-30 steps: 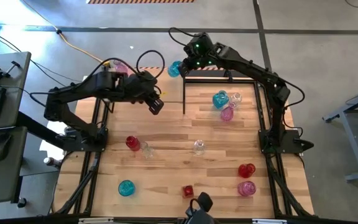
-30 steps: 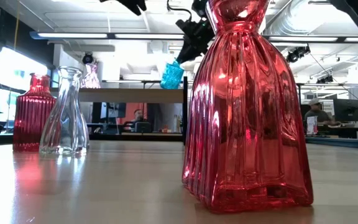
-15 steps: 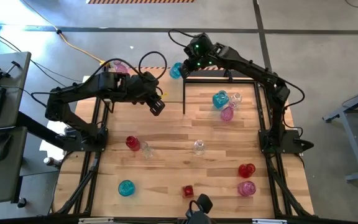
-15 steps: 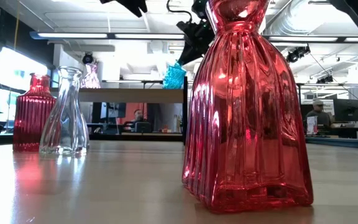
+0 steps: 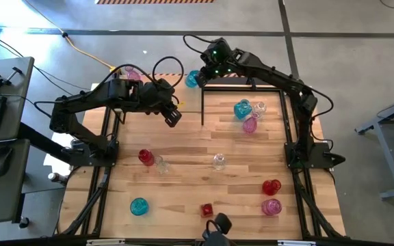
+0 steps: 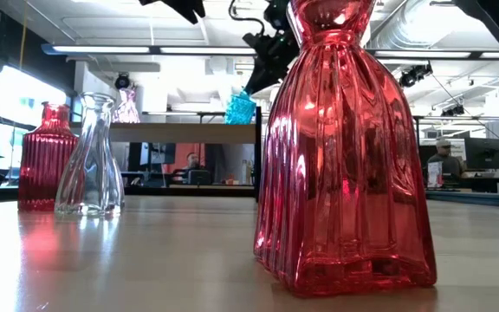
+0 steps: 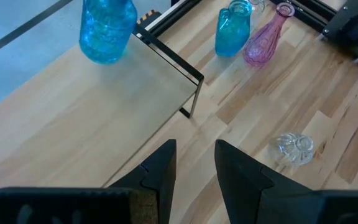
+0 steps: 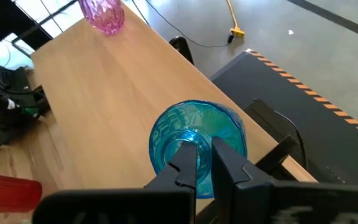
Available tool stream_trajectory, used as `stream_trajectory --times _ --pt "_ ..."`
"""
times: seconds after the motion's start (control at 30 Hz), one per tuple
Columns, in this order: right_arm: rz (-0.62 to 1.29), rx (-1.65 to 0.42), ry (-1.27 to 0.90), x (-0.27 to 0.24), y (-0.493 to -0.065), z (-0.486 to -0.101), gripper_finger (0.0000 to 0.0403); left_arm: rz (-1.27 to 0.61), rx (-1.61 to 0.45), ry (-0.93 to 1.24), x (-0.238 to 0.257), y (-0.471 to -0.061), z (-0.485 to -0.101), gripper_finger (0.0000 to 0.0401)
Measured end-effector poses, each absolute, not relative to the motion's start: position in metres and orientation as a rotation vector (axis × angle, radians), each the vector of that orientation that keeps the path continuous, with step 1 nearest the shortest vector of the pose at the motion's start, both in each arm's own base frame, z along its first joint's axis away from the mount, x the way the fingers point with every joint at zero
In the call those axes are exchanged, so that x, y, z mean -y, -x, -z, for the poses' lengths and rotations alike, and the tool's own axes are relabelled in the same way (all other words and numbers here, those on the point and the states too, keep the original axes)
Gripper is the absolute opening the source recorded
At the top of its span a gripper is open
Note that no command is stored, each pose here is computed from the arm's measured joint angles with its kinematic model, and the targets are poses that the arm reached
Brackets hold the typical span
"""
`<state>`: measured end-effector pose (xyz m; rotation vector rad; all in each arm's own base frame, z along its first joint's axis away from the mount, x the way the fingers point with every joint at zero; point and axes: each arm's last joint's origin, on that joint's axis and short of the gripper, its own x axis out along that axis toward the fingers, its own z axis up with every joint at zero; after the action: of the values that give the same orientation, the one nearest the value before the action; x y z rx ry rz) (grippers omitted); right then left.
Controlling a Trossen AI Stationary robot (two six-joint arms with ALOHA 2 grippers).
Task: Sort vases onto shelf
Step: Put the center blue vase on the shelf
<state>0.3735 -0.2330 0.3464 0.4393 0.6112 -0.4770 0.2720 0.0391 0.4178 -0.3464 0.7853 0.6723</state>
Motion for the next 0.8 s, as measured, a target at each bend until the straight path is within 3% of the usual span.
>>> stream_trajectory --times 0.8 --pt "0.472 -0.589 -0.489 0.236 -0.3743 -0.3508 0.0 -0.663 -0.792 0.325 -0.0391 -0.2719 -0.418 0.0101"
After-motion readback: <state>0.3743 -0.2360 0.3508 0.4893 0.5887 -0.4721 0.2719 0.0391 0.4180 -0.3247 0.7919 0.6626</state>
